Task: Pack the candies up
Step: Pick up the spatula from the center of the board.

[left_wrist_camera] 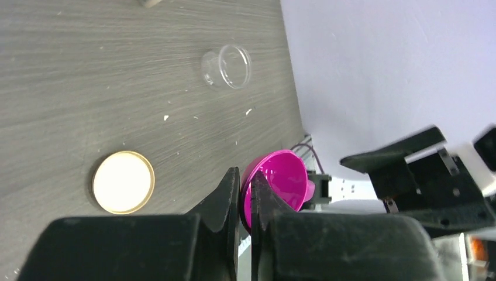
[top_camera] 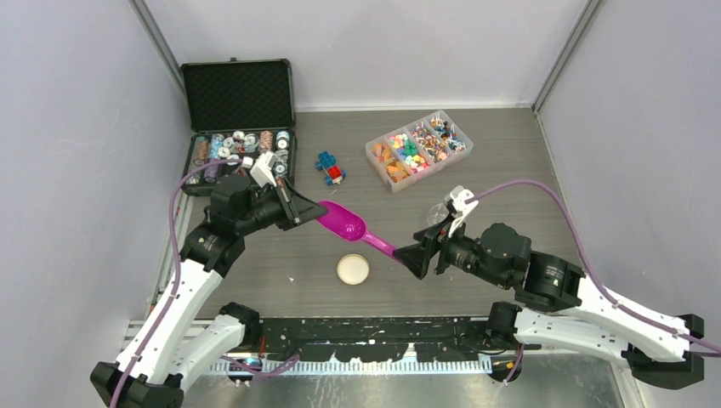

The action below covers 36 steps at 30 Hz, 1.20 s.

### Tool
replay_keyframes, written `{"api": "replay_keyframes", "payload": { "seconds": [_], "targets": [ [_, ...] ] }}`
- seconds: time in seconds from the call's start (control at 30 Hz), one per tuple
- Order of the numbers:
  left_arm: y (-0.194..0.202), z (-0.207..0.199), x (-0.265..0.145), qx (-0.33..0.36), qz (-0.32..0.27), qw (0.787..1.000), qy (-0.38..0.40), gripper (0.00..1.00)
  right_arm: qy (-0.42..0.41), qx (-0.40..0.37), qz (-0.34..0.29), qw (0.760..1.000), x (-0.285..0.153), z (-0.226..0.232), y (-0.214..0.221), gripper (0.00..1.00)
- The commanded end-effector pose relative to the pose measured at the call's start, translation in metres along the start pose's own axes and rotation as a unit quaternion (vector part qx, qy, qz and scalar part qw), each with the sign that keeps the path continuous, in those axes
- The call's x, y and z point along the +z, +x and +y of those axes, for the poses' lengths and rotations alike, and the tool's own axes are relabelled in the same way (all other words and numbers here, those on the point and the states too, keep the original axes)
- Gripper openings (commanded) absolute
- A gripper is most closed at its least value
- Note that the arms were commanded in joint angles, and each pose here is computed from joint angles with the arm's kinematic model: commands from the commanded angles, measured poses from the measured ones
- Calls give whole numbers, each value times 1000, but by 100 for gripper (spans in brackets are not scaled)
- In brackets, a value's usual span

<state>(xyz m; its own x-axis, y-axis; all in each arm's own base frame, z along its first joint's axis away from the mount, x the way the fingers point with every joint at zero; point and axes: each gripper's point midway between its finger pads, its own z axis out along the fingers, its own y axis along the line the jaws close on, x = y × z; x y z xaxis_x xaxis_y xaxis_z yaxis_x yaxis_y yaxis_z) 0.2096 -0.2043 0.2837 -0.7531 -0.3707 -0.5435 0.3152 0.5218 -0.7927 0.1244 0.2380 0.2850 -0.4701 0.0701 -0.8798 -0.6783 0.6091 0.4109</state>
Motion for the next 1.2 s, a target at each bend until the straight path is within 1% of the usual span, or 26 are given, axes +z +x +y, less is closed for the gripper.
{"api": "replay_keyframes", "payload": {
  "seconds": [0.0, 0.1, 0.17, 0.3, 0.43, 0.53, 0.6, 0.67, 0.8, 1.0, 1.17],
  "targets": [
    [-5, 17, -1, -113, -36, 991, -56, 0, -6, -128, -92, 987, -2, -3, -38, 75],
    [-4, 15, -2, -159, -44, 985, -51, 0, -16, -148, -125, 981, -3, 1, -51, 76],
    [-2, 15, -3, -187, -45, 980, -51, 0, -20, -152, -127, 980, -3, 4, -54, 77],
    [5, 11, -1, -251, -27, 967, -41, 0, -25, -151, -91, 984, 3, 10, -51, 81],
    [9, 1, 7, -298, 5, 955, -9, 0, 6, -128, -37, 991, 18, 11, -50, 81],
    [11, -3, 10, -315, 23, 949, 2, 0, 19, -102, -17, 994, 27, 11, -50, 81],
    [14, 0, 11, -328, 31, 944, -5, 0, -12, -90, -5, 996, 31, 22, -47, 81],
    [17, 4, 13, -346, 36, 937, -8, 0, -26, -78, -3, 997, 34, 27, -46, 81],
    [19, 2, 15, -373, 43, 927, 18, 0, -1, -66, 8, 998, 40, 13, -40, 81],
    [20, 2, 13, -373, 42, 926, 23, 0, -32, 11, 25, 999, 39, -9, -40, 78],
    [21, 4, 14, -376, 43, 926, 18, 0, -56, 19, 45, 997, 39, -14, -33, 78]
  ]
}}
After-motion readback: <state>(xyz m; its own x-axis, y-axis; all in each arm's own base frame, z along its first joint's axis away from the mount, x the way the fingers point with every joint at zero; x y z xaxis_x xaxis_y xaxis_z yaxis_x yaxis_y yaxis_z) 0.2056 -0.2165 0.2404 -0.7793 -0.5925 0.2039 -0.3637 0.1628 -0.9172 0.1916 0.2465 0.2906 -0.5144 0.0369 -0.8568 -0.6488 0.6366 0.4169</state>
